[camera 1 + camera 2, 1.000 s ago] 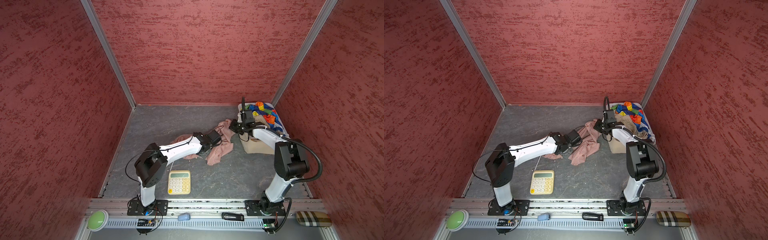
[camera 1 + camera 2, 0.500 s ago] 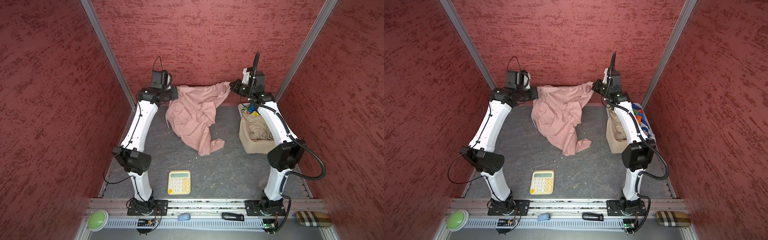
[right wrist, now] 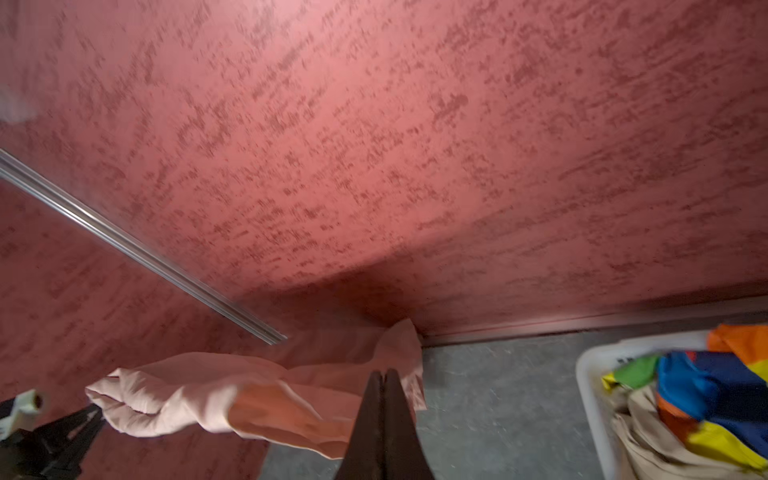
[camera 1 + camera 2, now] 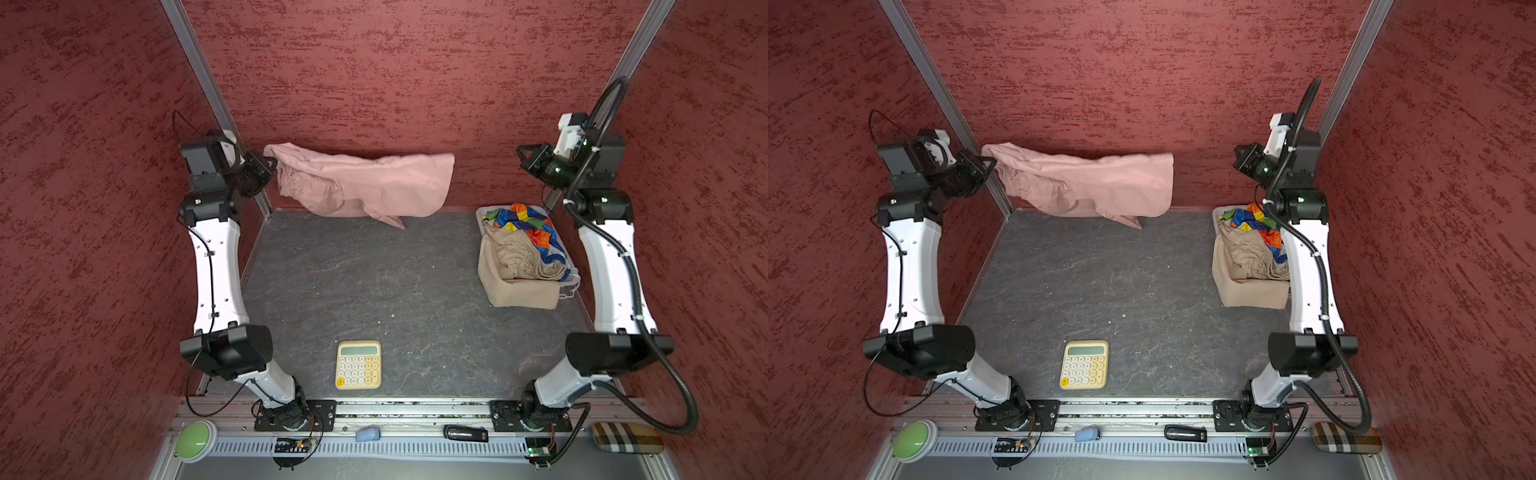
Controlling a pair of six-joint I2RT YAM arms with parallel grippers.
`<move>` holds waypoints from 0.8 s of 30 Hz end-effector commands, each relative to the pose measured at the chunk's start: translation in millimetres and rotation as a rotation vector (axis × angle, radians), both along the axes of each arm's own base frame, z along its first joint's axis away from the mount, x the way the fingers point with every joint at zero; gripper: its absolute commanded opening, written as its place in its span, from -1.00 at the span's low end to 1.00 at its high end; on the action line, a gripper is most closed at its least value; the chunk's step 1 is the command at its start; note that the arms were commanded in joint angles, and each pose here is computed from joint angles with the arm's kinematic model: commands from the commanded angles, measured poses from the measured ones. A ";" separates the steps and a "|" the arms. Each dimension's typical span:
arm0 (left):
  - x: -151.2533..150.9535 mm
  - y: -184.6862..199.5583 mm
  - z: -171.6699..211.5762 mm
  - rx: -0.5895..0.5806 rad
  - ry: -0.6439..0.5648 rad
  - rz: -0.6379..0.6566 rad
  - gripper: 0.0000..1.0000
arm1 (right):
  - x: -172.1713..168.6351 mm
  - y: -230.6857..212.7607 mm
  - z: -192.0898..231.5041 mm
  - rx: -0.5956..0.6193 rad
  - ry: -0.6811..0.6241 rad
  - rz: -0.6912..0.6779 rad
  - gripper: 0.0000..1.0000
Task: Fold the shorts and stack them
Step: 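Lift the pink shorts high with both grippers to shake them out, then lay the pink shorts flat on the table with both grippers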
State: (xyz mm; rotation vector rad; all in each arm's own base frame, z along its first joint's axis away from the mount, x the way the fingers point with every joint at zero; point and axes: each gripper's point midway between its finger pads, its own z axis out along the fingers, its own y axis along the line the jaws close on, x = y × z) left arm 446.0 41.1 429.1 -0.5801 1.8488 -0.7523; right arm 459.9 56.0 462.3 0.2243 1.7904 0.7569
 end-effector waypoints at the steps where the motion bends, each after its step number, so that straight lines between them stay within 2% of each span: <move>1: -11.0 -16.8 -99.9 -0.149 0.160 -0.019 -1.00 | 10.5 13.5 -125.8 0.003 0.194 0.067 -1.00; 3: -23.1 -39.1 -153.6 -0.193 0.241 -0.077 -1.00 | 0.3 21.7 -183.9 0.034 0.292 0.093 -1.00; 6: -44.0 -75.2 -215.4 -0.203 0.398 -0.178 -1.00 | -11.4 39.6 -241.8 0.015 0.394 0.110 -1.00; 9: -65.6 -96.6 -255.2 -0.228 0.488 -0.224 -1.00 | -15.8 72.8 -267.8 -0.012 0.445 0.160 -1.00; 10: -72.3 -99.0 -263.9 -0.224 0.512 -0.224 -0.99 | -16.8 87.5 -275.5 -0.030 0.463 0.176 -0.93; 12: -87.3 -96.9 -280.0 -0.198 0.561 -0.200 -0.77 | -15.3 113.2 -288.8 -0.051 0.493 0.196 -0.28; 13: -93.5 -95.9 -284.7 -0.194 0.573 -0.193 -0.72 | -12.9 131.2 -296.2 -0.053 0.508 0.222 0.17; 14: -98.0 -97.3 -285.9 -0.195 0.574 -0.197 -0.61 | -9.8 143.2 -302.0 -0.052 0.521 0.238 0.43; 16: -106.7 -106.0 -284.6 -0.210 0.571 -0.227 -0.02 | 4.7 163.8 -312.3 -0.034 0.531 0.256 0.88; 17: -111.5 -109.7 -285.2 -0.205 0.584 -0.233 0.25 | 13.0 169.0 -317.3 -0.021 0.537 0.255 0.97; 18: -116.5 -115.7 -284.4 -0.186 0.592 -0.246 0.70 | 23.7 172.0 -324.2 -0.003 0.551 0.246 0.98; 19: -120.2 -121.8 -282.5 -0.169 0.593 -0.267 0.99 | 33.8 174.5 -330.5 -0.002 0.562 0.237 0.98; 24: -137.0 -127.4 -270.1 -0.113 0.591 -0.272 0.99 | 85.5 185.9 -363.0 -0.020 0.608 0.197 0.98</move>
